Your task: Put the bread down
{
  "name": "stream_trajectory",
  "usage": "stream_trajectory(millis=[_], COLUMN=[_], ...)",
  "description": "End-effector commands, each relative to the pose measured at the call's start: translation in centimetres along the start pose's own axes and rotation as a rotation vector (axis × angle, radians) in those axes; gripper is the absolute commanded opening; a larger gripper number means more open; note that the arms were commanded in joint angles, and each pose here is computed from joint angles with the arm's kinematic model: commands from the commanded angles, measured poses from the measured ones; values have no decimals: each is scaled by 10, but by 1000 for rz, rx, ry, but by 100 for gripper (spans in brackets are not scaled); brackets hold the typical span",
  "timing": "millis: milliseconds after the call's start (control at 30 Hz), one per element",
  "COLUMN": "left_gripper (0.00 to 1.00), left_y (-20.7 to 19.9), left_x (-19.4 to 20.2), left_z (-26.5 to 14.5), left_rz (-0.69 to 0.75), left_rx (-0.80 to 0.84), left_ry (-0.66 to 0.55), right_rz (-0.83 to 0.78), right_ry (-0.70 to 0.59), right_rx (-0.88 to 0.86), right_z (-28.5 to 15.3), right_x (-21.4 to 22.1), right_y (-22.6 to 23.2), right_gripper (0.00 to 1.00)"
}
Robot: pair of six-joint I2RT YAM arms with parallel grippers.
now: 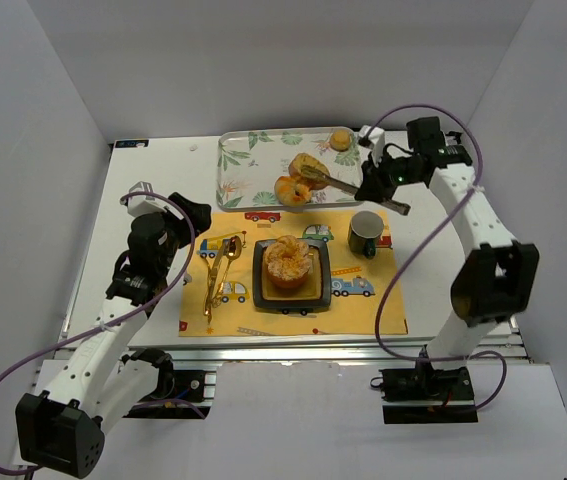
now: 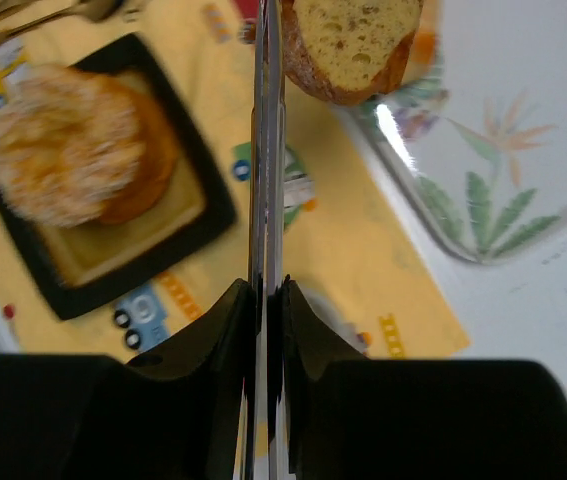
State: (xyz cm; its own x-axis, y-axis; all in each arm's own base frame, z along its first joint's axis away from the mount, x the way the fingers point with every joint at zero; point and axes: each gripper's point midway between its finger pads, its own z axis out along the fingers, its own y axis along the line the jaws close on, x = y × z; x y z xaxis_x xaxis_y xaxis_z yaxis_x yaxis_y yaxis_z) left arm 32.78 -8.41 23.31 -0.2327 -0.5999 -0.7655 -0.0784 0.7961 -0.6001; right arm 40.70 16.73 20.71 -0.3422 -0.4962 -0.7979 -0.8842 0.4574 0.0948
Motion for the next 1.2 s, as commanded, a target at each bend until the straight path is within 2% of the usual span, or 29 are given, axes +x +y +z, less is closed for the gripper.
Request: stream_trajectory(millis=[0,67,200,333,500,700,733,933,1167], left_gripper=[92,92,92,92,92,92,92,92,92], left_y=[2,0,-1,-1,-2,1,1,3,2], left_x=[-3,-2,-1,1,2,1,1,2,4], left_z=[-1,1,2,2,0,-4,-5,-6,-5], left_rz=[0,1,4,1,-1,-5,-8,-11,-9], left_rx=[0,6,12,19,26,22,21,18,22], left_ry=[-15,-11,-4,0,1,-6,-9,-8,-2], right_rz=[-114,-114,-164,-200,-204,-224,-226,-265,-274], right_ry=[-60,-8,21,71,102,114,110,58,17], right_rx=[-151,-224,-241,-232,-213,-229,-243,-263,-260], right_z=[-27,-24,-31,-26,-18,-17,-17,-27,-34], right_x=[-7,21,50,77,89,95,95,82,68], right_y=[79,111,151,163,160,165,168,178,183], right_gripper=[0,0,0,0,0,22,30,38,40])
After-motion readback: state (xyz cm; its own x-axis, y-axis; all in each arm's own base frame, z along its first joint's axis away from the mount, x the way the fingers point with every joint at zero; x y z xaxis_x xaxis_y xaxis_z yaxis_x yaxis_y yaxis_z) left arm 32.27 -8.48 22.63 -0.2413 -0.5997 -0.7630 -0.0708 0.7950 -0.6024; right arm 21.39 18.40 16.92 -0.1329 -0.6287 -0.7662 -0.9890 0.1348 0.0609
